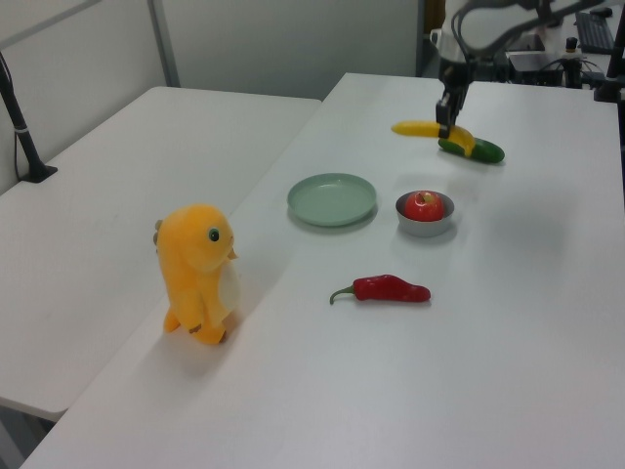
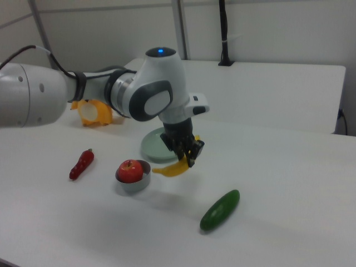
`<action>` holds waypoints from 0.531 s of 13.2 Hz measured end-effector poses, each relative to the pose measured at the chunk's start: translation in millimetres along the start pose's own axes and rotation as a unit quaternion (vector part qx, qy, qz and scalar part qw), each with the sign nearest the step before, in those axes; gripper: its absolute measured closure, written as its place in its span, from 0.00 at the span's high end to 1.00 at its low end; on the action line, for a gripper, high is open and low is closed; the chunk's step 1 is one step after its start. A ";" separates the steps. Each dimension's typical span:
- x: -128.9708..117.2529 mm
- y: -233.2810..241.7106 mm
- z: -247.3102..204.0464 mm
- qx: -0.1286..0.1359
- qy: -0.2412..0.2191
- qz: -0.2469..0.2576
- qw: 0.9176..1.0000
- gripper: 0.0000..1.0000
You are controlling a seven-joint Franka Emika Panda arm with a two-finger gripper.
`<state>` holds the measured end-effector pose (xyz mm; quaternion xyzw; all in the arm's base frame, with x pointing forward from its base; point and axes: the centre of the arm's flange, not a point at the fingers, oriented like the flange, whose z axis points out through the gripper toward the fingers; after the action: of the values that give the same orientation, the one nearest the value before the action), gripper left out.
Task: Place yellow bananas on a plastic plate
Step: 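Lift the banana and carry it over the green plate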
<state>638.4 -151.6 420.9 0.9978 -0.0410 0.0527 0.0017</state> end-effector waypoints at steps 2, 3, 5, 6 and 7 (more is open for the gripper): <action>7.4 -3.1 -18.1 0.004 0.009 0.040 0.999 0.32; 12.0 -10.4 -26.3 0.005 0.016 0.070 0.997 0.32; 20.5 -42.3 -36.2 0.011 0.025 0.144 0.989 0.32; 23.5 -64.6 -37.2 0.015 0.026 0.174 0.984 0.32; 25.2 -88.1 -33.5 0.018 0.023 0.203 0.979 0.32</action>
<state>667.1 -65.6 457.0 0.9672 -0.2412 0.0753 -0.0257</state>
